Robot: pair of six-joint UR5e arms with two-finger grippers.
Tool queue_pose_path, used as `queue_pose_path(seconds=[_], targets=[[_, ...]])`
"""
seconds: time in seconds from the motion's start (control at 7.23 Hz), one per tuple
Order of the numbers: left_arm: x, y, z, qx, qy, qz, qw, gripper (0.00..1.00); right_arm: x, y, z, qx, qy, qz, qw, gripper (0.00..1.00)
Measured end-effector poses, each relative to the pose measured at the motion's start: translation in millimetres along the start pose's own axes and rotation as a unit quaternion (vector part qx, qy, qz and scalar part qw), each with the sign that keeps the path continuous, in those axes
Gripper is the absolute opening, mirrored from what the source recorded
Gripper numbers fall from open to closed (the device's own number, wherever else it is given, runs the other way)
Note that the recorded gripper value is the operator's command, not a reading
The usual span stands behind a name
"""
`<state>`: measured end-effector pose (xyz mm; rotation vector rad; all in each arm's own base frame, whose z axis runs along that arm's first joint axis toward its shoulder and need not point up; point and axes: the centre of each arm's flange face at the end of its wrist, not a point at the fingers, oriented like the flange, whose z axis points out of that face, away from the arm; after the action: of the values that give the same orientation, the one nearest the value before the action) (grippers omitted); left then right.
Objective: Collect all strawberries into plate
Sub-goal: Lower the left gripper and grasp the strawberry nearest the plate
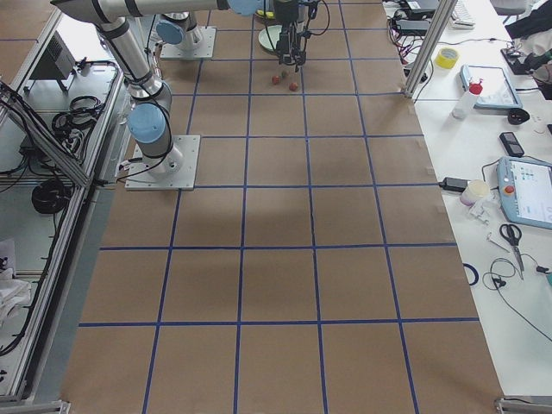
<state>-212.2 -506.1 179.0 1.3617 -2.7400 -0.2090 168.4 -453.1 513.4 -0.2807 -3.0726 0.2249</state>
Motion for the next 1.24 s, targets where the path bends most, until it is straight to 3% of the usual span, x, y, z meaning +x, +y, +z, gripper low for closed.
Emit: queue_pose_path(seconds=[0.14, 0.28, 0.41, 0.83, 1.24], targets=[[1.7, 3.0, 3.3, -0.006, 0.002, -0.002, 1.0, 0.9, -1.5, -1.8, -0.7, 0.012, -0.003, -0.012, 0.9999, 1.0], [2.7, 5.1, 5.4, -0.012, 0.003, -0.003, 0.9999, 0.29, -3.8, -5.8, -0.7, 0.031, -0.01, -0.017, 0.9993, 1.0], [3.3, 6.0, 6.5, -0.016, 0.004, -0.003, 0.9999, 0.0, -6.7, -8.4, 1.2, 0.04, -0.018, -0.027, 0.9987, 1.0], [5.6, 6.0, 2.4, -0.015, 0.008, 0.006, 0.9998, 0.0, -12.9, -8.2, -0.1, 0.036, -0.047, -0.072, 0.9957, 1.0], [4.2, 1.8, -21.5, 0.026, 0.001, 0.052, 0.9983, 0.0, -7.4, -3.4, -5.0, 0.004, -0.02, -0.077, 0.9968, 1.0]])
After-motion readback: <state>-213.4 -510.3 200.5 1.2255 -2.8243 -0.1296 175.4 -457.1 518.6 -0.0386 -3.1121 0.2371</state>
